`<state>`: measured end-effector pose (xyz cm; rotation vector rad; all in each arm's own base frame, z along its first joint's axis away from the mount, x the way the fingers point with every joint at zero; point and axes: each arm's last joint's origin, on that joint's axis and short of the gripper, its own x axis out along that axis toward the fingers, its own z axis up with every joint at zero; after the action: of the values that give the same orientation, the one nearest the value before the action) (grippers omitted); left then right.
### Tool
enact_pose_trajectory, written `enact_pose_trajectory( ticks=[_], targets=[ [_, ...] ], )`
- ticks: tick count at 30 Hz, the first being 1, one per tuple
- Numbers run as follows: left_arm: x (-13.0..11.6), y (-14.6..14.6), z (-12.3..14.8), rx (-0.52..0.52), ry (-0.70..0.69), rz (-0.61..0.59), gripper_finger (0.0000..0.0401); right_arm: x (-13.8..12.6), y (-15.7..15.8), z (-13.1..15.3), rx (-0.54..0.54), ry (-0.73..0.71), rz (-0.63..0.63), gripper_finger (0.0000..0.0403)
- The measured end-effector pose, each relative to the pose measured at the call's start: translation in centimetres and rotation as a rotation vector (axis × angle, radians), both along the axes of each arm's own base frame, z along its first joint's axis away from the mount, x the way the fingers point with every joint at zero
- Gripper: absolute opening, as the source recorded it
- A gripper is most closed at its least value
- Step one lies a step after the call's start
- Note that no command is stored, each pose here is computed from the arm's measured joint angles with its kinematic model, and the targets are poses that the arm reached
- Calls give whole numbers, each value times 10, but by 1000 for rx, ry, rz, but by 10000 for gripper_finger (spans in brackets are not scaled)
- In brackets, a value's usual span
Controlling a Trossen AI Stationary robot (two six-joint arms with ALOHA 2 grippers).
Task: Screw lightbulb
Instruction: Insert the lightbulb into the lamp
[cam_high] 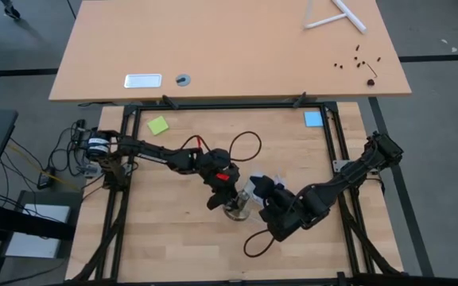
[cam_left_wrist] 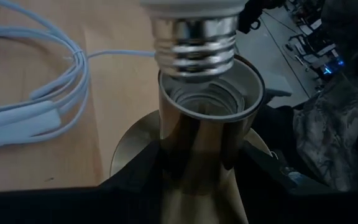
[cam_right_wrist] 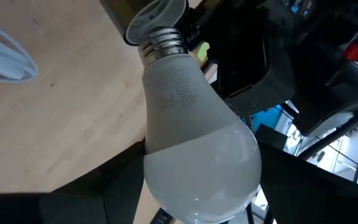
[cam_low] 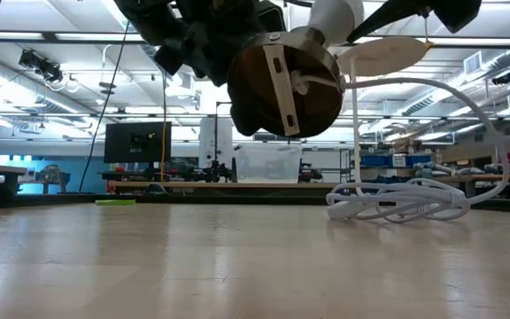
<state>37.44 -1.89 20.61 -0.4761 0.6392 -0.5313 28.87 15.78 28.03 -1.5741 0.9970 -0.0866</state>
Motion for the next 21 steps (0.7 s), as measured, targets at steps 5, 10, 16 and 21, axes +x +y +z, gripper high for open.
enact_pose_trajectory(
  ticks=[5,10,16,21],
  targets=[
    [0,-1,1,-14,-6,-2,159,1,3,-1,71,22,31,289],
    [1,-2,3,-43,-10,-19,159,5,6,0,107,24,72,289],
    [0,-2,2,-47,-10,-29,159,9,5,1,119,26,104,289],
    [1,-2,3,-41,-22,-28,159,11,2,1,176,13,86,289]
  ],
)
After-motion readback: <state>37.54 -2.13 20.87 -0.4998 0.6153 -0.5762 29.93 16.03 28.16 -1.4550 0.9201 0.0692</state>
